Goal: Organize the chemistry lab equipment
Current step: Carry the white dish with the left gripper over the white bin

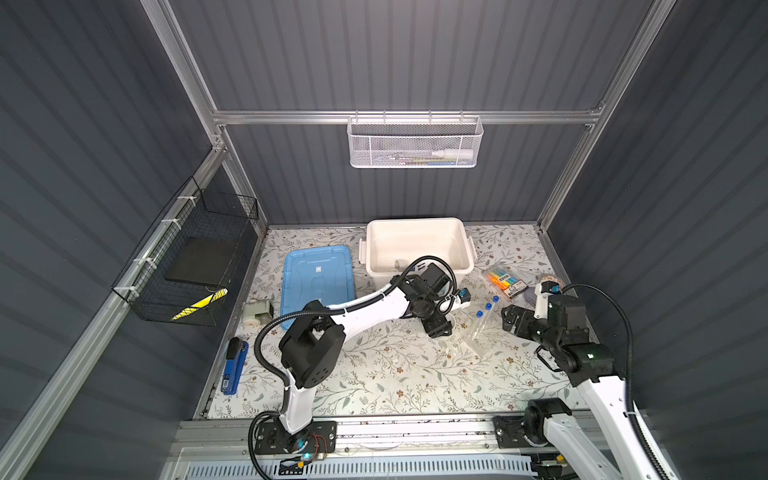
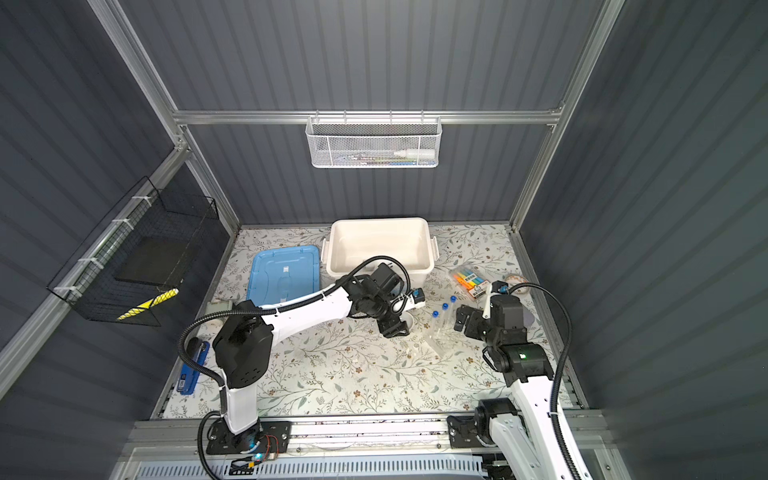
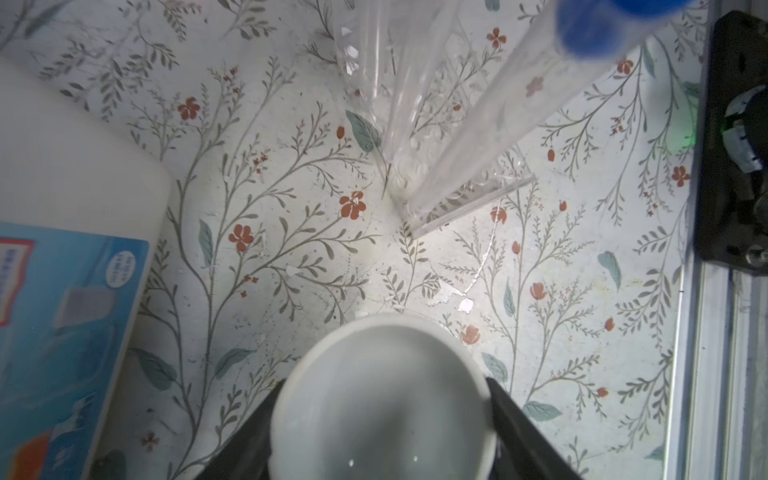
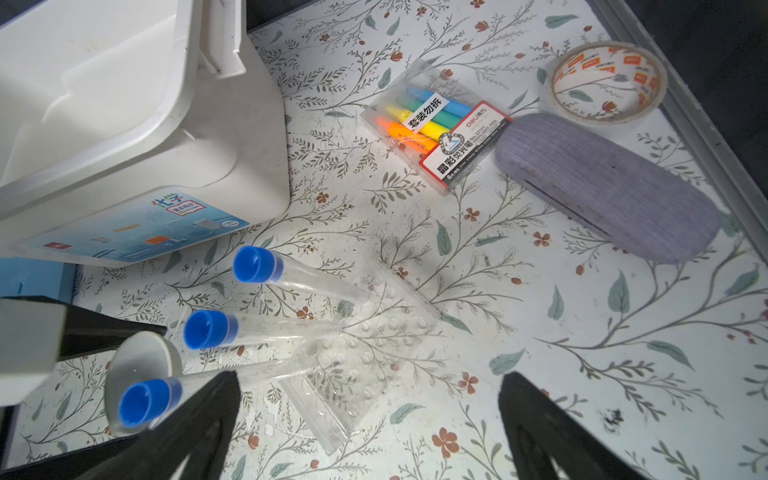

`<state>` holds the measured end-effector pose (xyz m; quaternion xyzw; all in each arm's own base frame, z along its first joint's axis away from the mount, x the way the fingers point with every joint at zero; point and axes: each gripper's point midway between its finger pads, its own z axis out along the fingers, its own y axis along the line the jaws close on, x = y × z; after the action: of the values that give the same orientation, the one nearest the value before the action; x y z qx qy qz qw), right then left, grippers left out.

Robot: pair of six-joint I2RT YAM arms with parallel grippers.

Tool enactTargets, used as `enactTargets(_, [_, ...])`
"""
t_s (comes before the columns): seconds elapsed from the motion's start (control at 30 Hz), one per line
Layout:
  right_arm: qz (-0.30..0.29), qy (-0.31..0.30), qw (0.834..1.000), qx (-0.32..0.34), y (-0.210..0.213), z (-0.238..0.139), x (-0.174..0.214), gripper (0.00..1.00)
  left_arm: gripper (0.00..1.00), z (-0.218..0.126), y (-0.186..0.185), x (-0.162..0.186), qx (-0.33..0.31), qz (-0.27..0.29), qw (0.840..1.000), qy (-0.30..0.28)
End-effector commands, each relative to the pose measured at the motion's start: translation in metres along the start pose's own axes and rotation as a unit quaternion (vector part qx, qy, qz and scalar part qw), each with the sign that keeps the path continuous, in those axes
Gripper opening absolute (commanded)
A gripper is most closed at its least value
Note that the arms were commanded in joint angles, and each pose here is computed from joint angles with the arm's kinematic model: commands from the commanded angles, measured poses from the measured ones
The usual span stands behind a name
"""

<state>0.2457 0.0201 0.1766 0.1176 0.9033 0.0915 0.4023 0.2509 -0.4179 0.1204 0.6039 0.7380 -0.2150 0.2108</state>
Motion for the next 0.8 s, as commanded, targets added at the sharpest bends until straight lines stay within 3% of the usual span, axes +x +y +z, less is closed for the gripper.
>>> enactTargets(0.0, [0.001, -0.009, 1.000, -0.007, 0.003, 0.000, -0.007, 0.99, 0.57, -0.034, -0.003, -0.020, 0.004, 0.006, 1.000, -0.022])
enactTargets(0.4, [0.000, -0.013, 1.000, -0.027, 0.012, 0.003, -0.013, 0.99, 0.56, -0.086, 0.045, -0.061, -0.055, -0.009, 0.995, -0.086])
enactTargets(0.77, [-0.003, -0.012, 0.999, -0.030, 0.014, 0.007, -0.017, 0.99, 0.58, -0.109, 0.110, -0.081, -0.094, -0.061, 0.984, -0.141])
